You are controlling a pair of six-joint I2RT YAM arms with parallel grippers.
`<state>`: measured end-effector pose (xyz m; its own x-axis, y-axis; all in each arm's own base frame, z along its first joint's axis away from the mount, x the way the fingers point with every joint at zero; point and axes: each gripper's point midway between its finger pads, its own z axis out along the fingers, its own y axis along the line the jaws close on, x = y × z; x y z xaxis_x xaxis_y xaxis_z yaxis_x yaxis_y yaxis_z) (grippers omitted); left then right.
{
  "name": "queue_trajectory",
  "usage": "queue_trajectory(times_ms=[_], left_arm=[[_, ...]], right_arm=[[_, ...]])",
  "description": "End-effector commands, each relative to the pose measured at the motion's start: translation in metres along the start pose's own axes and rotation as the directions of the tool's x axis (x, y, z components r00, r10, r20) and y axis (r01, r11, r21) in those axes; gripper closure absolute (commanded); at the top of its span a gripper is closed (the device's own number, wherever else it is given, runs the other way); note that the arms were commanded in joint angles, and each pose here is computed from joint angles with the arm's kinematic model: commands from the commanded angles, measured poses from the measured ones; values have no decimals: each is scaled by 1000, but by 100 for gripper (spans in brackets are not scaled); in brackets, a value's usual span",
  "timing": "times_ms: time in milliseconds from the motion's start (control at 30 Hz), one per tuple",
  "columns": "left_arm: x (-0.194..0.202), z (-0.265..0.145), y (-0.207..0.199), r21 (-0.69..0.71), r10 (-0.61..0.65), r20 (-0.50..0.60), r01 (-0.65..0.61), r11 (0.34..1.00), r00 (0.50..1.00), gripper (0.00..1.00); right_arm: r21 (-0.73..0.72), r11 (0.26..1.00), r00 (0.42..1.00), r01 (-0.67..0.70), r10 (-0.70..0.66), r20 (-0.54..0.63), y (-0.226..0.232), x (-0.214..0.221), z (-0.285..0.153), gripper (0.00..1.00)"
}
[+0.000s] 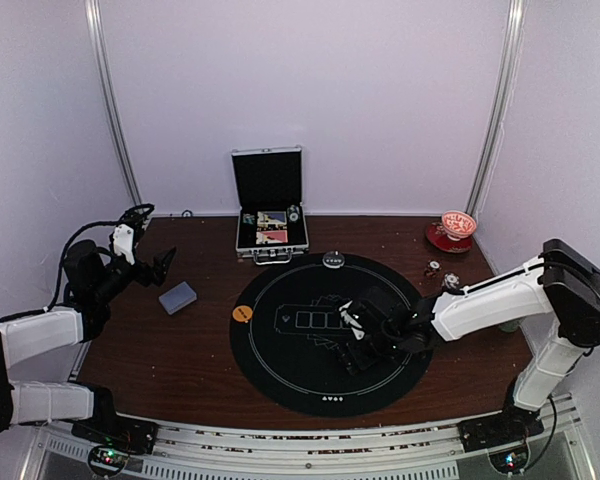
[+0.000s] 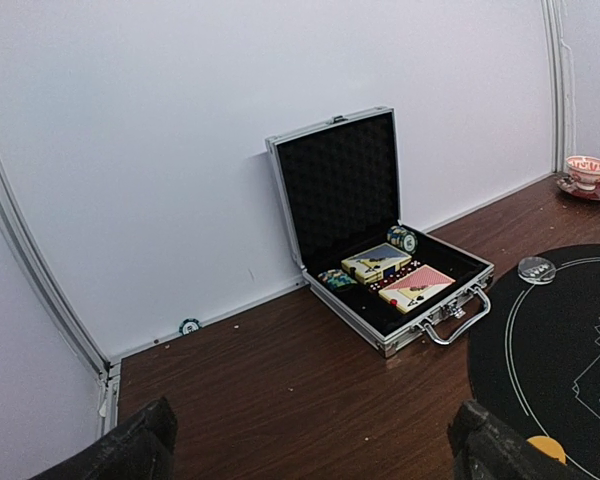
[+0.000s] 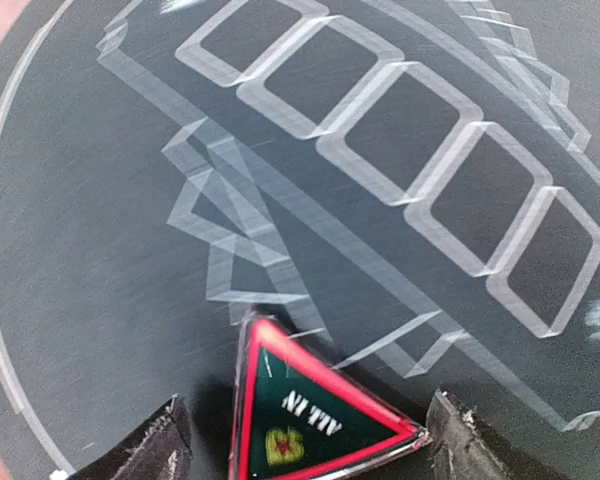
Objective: Distribute texas hold em gaming equipment
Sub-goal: Move the all-in button to the poker table mat.
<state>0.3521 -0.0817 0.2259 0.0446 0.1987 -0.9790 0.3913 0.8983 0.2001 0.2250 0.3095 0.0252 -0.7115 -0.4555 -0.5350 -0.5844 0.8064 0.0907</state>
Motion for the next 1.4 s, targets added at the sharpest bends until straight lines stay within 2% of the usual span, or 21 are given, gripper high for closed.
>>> queue_trajectory(times_ms=[0,233,333,500,600,767,900,1100,1267,1367], left_arm=[[-8,-2,4,-20,17,37,-16,1000,999,2],[-9,-3,4,-24,18,38,-17,1000,999,2],[-5,0,8,-38,12,18,-11,999,1000,2],[2,16,20,-61,25,-83,-30,998,996,2],[11,27,17,6,93,-172,-93,996,981,2],[41,35,-5,235,234,-325,-161,959,916,2],[59,34,-15,336,265,-398,-130,933,878,2],[62,36,-18,367,276,-418,-118,923,865,2],[63,37,-21,368,244,-422,-81,926,873,2],[67,37,-23,359,216,-424,-57,932,879,2]], right_arm=[[-146,985,995,92,-97,-33,45,19,-9,19],[-165,972,984,164,-174,-48,73,32,-16,17],[-112,983,989,147,-149,-1,69,11,-25,11],[17,990,982,141,-142,122,55,-37,-55,0],[60,989,972,137,-146,186,48,-61,-73,0],[112,989,967,100,-123,222,25,-81,-77,0],[139,990,962,6,-43,269,-4,-88,-74,0],[168,958,917,-231,156,367,-67,-90,-80,0],[220,861,833,-460,332,442,-137,-86,-89,0],[298,781,797,-549,382,468,-180,-79,-97,0]])
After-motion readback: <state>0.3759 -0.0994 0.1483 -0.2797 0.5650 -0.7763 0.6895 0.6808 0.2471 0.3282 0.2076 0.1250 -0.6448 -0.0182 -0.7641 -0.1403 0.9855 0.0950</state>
